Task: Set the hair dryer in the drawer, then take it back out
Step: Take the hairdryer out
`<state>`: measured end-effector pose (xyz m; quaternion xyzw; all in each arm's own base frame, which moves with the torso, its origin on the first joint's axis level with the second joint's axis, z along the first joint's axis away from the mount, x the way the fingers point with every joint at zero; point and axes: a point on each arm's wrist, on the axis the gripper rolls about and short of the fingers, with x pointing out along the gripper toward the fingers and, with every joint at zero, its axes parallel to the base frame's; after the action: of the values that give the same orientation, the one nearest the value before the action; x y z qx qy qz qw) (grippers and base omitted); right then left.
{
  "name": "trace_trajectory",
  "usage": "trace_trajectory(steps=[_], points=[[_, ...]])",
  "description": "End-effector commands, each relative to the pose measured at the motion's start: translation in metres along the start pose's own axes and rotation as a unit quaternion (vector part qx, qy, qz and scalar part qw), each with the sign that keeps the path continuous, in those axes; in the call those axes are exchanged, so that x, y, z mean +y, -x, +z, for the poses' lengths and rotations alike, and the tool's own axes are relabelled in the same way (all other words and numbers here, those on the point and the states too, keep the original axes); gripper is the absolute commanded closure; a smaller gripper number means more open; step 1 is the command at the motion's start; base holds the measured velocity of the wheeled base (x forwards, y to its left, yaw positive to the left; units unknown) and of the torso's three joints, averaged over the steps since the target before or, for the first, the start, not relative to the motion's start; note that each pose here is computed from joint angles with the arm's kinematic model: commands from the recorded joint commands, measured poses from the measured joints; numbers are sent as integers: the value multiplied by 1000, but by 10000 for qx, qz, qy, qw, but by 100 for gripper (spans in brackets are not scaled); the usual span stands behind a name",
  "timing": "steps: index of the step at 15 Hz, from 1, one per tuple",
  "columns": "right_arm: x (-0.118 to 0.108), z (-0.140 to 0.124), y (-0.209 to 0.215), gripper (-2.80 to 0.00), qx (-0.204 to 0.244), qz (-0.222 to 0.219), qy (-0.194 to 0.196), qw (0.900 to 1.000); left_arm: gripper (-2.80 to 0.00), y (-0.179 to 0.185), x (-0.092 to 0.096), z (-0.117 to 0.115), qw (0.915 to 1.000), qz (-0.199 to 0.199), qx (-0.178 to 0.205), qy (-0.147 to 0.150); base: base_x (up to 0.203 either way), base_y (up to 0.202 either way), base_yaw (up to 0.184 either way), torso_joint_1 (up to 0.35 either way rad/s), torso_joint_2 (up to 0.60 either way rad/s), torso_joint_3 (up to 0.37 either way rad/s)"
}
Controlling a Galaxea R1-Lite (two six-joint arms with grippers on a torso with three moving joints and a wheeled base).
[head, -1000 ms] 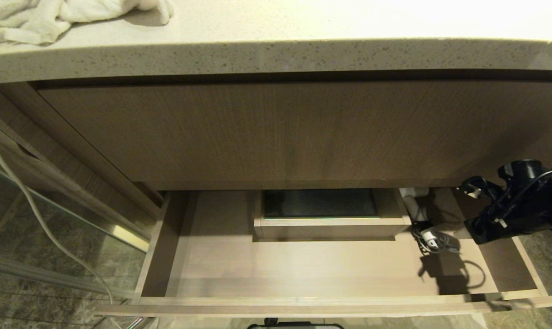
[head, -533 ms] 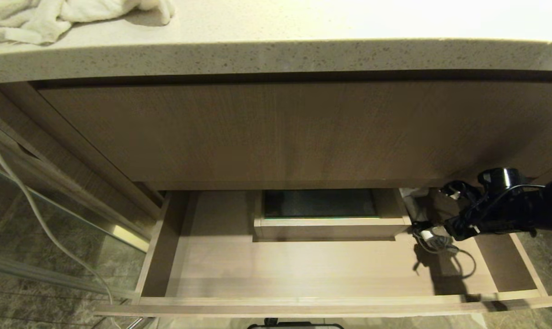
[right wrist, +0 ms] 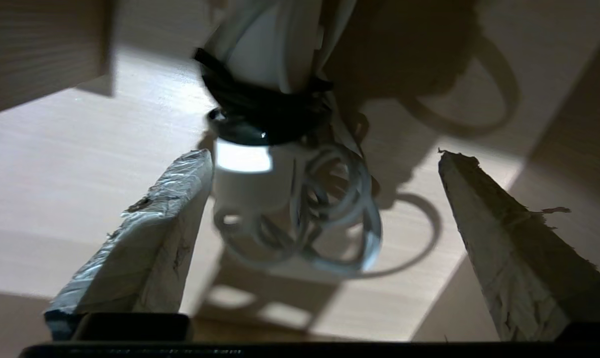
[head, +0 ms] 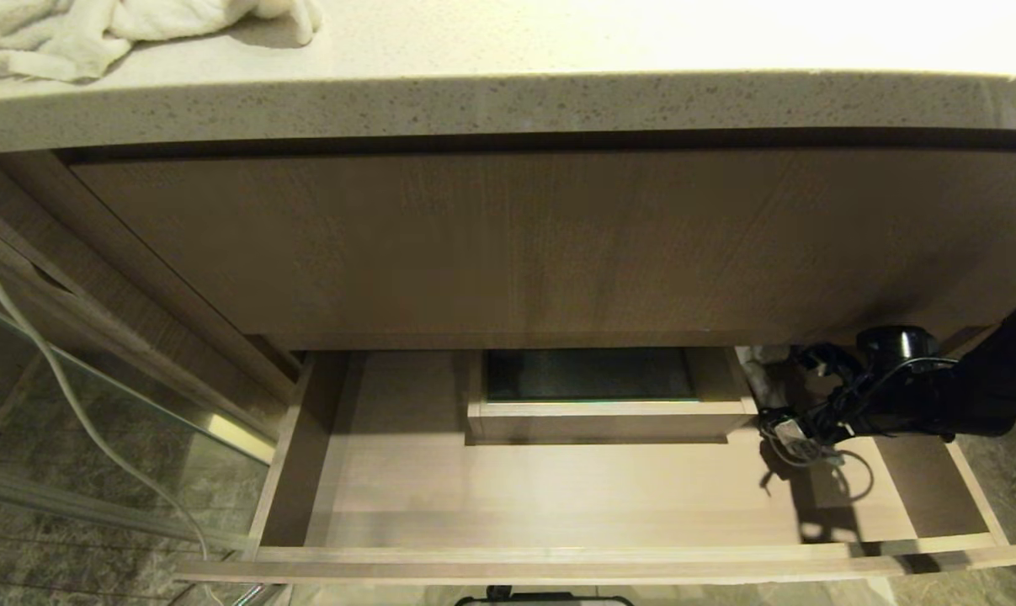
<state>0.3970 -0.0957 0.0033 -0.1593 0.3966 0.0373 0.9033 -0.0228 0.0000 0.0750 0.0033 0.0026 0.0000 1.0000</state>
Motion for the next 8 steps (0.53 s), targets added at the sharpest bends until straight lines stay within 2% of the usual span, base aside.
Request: trace_trajectory(steps=[1,3,8], points=[[2,-7,-18,-280,94,68,-50,9999,0,0,0,0,10000,0,13,2,0,0,0,0,0,0],[2,-9,-27,-280,111,105,-174,9997,0,0,0,0,10000,0,13,2,0,0,0,0,0,0],[0,-8,-41,-280,25,88,-188,9998,0,0,0,0,10000,0,13,2,0,0,0,0,0,0]])
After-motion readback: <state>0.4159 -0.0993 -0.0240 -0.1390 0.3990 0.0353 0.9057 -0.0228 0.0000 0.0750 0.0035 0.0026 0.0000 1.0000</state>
